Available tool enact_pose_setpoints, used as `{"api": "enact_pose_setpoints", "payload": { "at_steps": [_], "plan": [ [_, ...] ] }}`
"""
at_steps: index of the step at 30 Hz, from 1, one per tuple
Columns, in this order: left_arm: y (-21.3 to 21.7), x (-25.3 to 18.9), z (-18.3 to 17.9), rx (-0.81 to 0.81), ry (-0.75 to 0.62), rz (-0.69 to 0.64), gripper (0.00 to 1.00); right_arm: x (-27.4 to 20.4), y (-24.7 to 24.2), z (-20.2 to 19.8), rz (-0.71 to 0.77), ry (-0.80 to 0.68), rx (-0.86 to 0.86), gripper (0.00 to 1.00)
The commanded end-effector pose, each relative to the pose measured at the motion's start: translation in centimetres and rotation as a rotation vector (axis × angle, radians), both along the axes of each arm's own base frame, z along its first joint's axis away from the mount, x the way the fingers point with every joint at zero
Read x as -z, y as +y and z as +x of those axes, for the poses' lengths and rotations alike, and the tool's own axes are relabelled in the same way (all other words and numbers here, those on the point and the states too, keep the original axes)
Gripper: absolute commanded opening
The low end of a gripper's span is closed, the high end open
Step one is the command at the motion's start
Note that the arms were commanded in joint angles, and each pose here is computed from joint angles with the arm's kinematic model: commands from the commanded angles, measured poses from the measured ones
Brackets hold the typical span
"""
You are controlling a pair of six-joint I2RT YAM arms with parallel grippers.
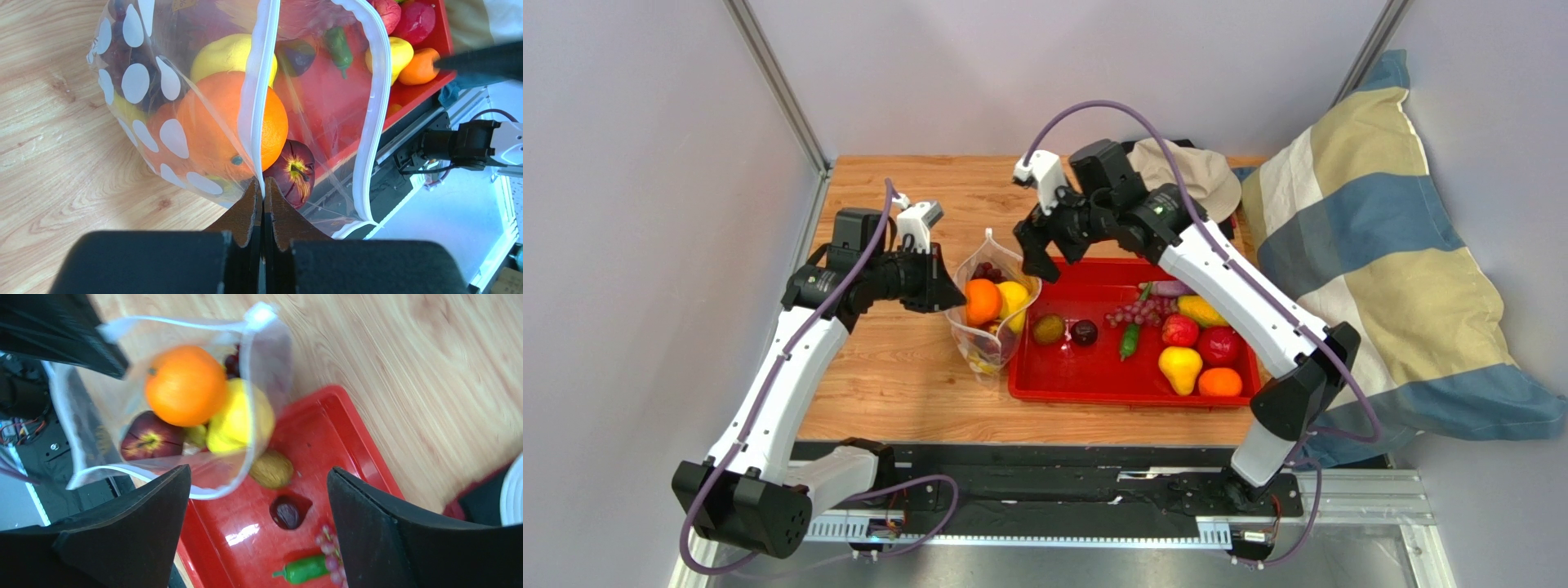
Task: Place the food in the zip-top bag and seal the zipper
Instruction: Place the fake fruit in the zipper food storage bag.
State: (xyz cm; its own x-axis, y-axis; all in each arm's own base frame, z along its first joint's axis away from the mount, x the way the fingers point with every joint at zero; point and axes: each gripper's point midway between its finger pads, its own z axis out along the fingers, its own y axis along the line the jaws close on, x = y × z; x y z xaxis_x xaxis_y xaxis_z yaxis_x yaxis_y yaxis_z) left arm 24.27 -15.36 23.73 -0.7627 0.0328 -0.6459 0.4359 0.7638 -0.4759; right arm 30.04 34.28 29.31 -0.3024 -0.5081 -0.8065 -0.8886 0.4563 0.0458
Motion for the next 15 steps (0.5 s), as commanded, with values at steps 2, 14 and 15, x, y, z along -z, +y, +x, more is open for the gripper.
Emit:
{"api": "enact_pose_setpoints", "payload": {
  "at_steps": [2,14,15],
  "plan": [
    [0.1,-2.0,0.5,0.010,-0.079,-0.003,0.00,1.6,-1.0,-0.2,0.029,0.144,0.056,0.72],
    [0.1,-3.0,1.1,0.126,-0.114,0.068,0.00,1.5,4.4,-3.9,0.267,0.593,-0.114,0.00],
    [0.1,-3.4,1.3,0.139,-0.122,0.075,0.00,0.0,5.4,-3.9,0.339,0.644,-0.096,0.00]
  ]
}}
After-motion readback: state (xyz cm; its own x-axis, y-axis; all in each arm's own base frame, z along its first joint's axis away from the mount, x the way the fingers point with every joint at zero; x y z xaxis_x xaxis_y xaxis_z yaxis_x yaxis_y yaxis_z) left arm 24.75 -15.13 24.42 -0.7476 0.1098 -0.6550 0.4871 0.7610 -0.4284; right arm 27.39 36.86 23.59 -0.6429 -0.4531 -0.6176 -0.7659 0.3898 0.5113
